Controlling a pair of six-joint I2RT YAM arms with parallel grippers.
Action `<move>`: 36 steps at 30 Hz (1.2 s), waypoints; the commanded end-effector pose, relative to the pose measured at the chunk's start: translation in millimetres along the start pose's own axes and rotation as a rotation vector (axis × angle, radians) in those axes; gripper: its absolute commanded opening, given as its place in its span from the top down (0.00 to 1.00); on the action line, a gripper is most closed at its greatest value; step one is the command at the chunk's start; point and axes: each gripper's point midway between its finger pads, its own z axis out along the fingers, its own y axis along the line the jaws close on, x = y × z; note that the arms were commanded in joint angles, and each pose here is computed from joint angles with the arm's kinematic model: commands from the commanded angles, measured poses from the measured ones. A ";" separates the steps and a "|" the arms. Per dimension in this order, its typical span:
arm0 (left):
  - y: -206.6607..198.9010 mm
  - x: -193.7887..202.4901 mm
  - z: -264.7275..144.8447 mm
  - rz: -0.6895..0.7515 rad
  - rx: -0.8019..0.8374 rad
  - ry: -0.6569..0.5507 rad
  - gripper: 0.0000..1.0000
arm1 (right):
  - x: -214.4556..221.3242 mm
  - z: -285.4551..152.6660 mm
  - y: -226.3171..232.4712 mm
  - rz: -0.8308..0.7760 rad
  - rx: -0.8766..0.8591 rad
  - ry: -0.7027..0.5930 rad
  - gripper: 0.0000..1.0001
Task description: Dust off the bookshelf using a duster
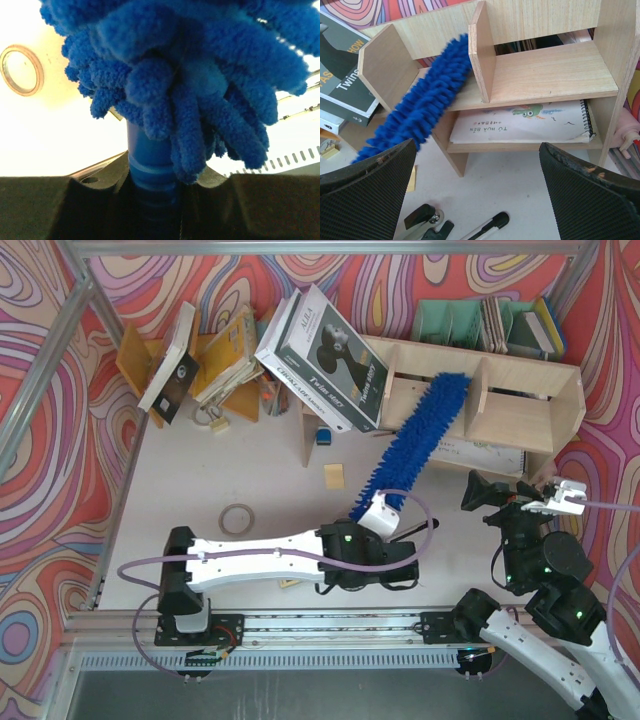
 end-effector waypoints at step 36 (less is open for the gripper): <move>-10.1 -12.0 8.8 0.110 -0.023 -0.002 1.00 | -3.0 0.5 -0.8 0.017 0.010 -0.013 0.01</move>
